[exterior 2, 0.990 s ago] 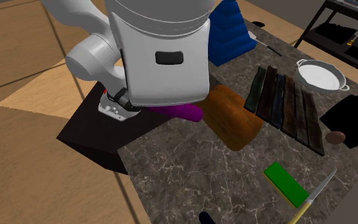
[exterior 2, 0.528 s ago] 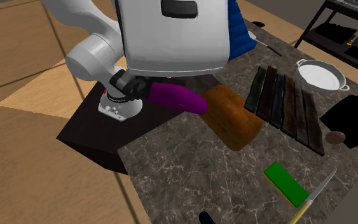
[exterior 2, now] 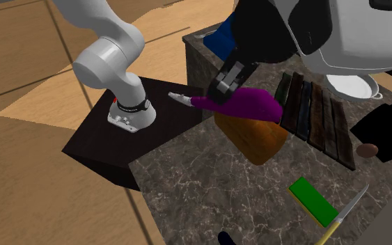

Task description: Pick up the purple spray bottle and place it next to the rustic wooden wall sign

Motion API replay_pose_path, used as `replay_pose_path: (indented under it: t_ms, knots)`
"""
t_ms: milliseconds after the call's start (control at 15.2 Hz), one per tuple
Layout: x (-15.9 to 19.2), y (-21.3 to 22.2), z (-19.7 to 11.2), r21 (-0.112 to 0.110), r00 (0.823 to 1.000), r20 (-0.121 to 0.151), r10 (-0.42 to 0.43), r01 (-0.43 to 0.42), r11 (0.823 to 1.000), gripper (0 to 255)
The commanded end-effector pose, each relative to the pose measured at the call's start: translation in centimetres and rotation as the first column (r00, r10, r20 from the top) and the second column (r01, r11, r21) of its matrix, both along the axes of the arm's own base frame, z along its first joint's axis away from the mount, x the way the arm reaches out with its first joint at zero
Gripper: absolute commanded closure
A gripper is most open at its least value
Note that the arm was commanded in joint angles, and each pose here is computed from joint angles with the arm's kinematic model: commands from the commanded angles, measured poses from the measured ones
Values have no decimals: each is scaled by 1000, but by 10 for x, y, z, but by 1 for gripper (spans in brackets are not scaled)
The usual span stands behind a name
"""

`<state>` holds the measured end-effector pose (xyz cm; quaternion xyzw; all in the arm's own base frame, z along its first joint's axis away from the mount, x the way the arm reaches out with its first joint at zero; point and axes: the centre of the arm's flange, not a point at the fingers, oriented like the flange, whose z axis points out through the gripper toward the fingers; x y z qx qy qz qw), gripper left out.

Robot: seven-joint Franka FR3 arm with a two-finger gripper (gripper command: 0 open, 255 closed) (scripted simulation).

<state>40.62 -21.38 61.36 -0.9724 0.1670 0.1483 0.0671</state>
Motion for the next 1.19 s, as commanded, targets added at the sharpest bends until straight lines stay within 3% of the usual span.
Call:
replay_pose_path:
  t_ms: [0, 264, 1122]
  knots:
    - [27, 7, 1, 0, 1000, 1, 0, 0, 1000, 255]
    - [77, 21, 1, 0, 1000, 1, 0, 0, 1000, 255]
    - [77, 21, -67, 0, 1000, 1, 0, 0, 1000, 255]
